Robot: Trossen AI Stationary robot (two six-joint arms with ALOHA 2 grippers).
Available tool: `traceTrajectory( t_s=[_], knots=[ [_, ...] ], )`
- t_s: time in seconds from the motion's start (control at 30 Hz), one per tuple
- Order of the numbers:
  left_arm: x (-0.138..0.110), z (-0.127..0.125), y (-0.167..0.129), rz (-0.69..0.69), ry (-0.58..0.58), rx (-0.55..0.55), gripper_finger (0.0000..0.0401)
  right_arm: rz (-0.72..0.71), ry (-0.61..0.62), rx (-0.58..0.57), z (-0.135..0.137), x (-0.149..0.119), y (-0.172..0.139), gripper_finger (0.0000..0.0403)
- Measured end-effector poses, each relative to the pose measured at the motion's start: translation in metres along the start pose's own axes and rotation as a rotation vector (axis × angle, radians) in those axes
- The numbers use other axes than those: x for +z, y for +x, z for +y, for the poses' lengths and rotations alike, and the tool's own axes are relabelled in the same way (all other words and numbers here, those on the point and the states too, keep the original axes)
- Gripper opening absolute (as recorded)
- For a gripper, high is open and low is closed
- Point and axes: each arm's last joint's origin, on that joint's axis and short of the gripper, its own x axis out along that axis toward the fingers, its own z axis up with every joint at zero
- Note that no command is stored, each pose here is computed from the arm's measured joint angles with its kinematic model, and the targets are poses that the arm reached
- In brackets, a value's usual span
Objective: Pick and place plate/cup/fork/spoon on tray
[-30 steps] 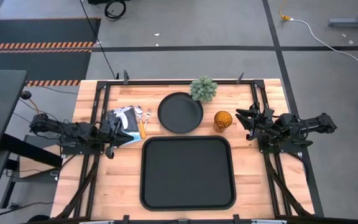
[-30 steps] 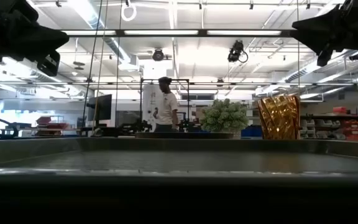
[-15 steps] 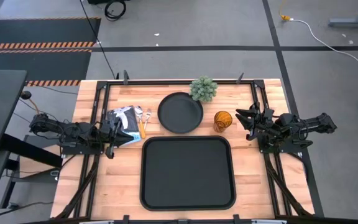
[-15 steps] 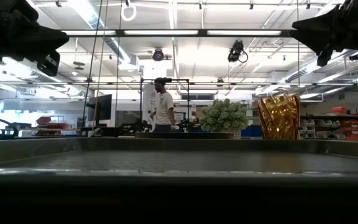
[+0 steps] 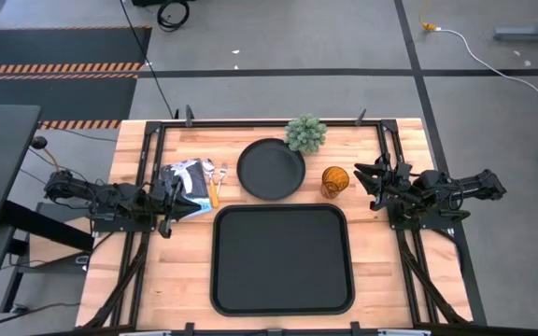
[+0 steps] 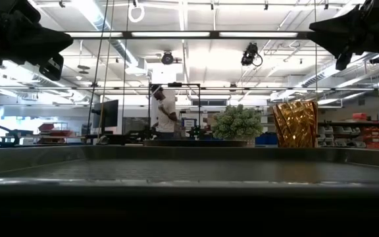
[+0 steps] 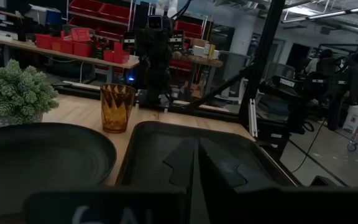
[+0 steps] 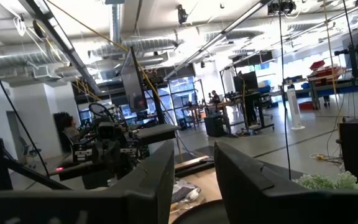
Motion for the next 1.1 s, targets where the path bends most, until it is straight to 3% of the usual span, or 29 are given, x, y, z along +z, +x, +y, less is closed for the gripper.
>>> traceTrajectory(
  t_s=[0.6,0.9,1.1],
  knots=[
    [0.001,0.000,0.000,-0.013,-0.004,-0.002,0.0032,0.000,0.000,0.000,0.000,0.000,0.000,0.0121],
    [0.021,-0.004,-0.002,-0.216,-0.112,-0.049,0.0032,0.000,0.000,0.001,0.000,0.000,0.000,0.0121],
    [0.031,-0.004,-0.005,-0.320,-0.115,-0.029,0.0032,-0.005,0.002,0.000,0.000,0.000,0.000,0.0121]
  ],
)
